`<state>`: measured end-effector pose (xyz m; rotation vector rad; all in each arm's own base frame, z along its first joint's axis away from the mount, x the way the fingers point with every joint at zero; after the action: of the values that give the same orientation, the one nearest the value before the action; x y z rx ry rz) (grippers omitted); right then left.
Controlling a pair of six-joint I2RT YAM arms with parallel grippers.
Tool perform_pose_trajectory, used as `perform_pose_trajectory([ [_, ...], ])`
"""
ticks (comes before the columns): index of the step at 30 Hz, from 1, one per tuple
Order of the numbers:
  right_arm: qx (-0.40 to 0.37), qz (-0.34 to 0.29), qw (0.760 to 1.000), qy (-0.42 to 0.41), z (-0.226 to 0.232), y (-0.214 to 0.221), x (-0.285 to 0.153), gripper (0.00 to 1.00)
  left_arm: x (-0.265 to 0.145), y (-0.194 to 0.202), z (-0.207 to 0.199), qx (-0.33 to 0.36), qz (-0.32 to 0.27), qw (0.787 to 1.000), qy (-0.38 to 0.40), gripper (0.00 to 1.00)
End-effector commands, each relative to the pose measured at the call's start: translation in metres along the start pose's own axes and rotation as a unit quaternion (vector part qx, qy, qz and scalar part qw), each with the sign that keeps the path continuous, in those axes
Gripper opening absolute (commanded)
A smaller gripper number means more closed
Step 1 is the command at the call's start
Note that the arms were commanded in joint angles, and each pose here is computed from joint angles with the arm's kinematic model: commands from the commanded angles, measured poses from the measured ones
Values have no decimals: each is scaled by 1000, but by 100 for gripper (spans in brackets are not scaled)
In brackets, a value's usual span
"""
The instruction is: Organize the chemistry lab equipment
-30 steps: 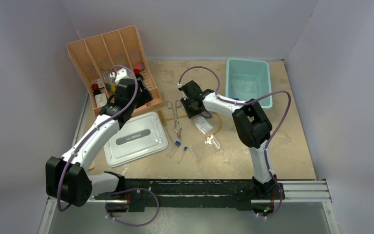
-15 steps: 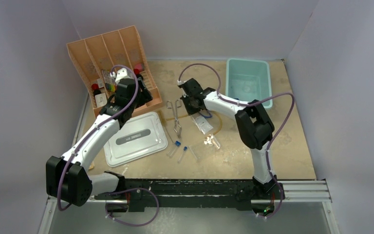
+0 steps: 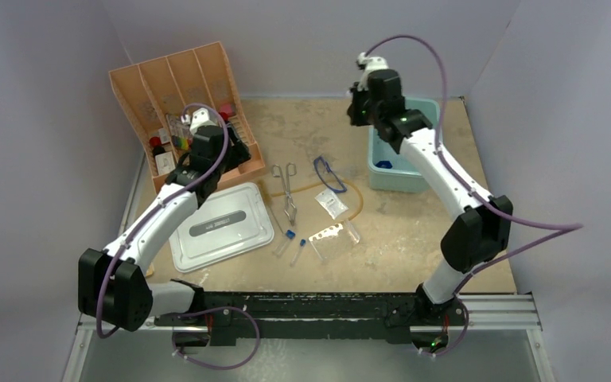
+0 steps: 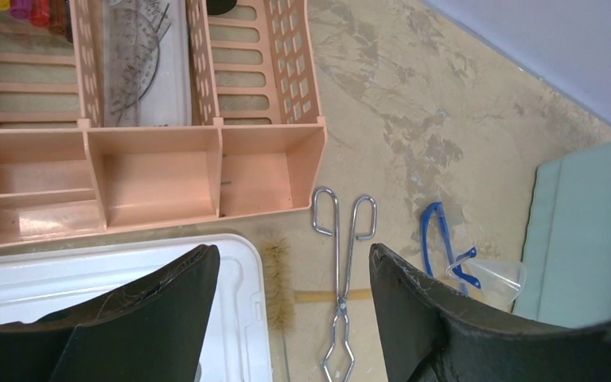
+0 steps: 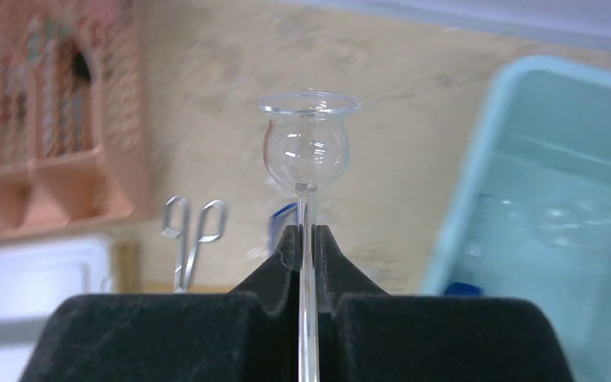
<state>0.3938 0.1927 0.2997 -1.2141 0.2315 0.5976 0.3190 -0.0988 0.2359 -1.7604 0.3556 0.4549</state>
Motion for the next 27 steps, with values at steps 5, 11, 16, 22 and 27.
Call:
perform_pose_trajectory([
  [5,93,-74,983,142,-97,-50,-18,0,17,-32,-17,-13,-42,999,22,68],
  [11,145,-38,974,169,-142,-32,4,0,33,-34,-24,-12,-30,999,25,68],
  [16,150,13,976,158,-158,-5,41,0,42,-37,-29,-7,-25,999,27,68],
  [22,161,47,975,148,-168,21,76,0,50,-40,-30,3,-23,1000,21,68],
  [27,170,85,972,141,-175,45,99,0,55,-42,-31,11,-22,1000,17,68],
])
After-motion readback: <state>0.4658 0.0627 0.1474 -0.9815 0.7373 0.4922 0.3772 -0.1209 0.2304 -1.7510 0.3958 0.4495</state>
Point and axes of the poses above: each gripper's point midway between its finger pads, its own x axis out along the fingers, its own z axis along the line the jaws close on, y = z × x, the point moved 7 cm from there along -x, back along the fingers, and after that the axes turned 15 degrees about x, right-handed, at the moved point
